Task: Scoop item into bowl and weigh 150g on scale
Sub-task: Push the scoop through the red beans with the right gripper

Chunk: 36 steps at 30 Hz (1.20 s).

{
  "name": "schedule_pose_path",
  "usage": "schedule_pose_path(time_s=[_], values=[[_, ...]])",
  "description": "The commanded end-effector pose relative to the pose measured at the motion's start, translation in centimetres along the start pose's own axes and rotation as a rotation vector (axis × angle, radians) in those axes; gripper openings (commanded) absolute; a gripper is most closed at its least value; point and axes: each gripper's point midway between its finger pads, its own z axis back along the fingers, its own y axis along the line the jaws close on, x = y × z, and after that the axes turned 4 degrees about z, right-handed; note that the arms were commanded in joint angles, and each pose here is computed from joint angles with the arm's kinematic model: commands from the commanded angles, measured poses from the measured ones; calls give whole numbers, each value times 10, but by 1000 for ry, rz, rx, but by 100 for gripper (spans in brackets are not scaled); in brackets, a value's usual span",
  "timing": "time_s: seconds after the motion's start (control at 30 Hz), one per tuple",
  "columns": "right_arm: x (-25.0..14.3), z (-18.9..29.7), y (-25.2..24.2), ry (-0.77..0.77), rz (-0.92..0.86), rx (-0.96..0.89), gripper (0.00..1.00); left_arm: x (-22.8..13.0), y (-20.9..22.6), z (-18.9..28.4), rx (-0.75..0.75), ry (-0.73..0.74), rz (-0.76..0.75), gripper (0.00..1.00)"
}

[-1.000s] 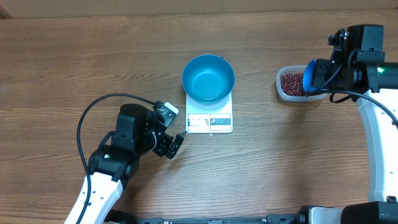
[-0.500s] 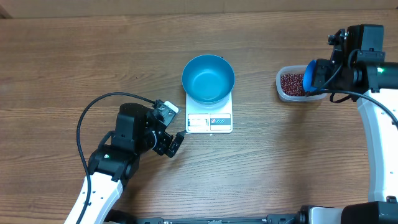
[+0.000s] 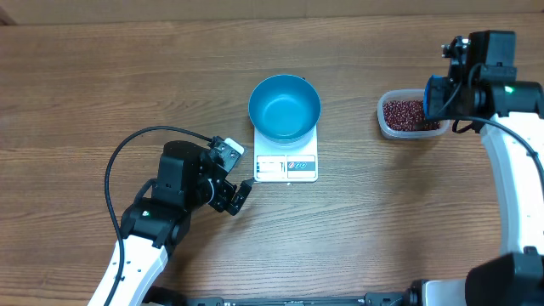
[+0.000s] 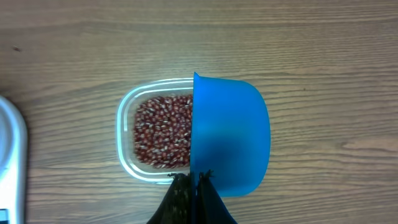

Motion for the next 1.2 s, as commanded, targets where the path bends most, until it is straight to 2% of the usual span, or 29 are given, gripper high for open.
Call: schedule_pose_path(time_s=[0.0, 0.53, 0.9, 1.17], values=[[-2, -15, -7, 25, 55, -32, 4, 1, 0, 2, 2, -9, 0, 100], [-18, -78, -11, 152, 163, -61, 4, 1, 0, 2, 2, -9, 0, 100], [-26, -86, 0, 181, 161, 4, 4, 1, 0, 2, 2, -9, 0, 99], [-47, -93, 18, 227, 154, 97, 4, 1, 0, 2, 2, -9, 0, 99]])
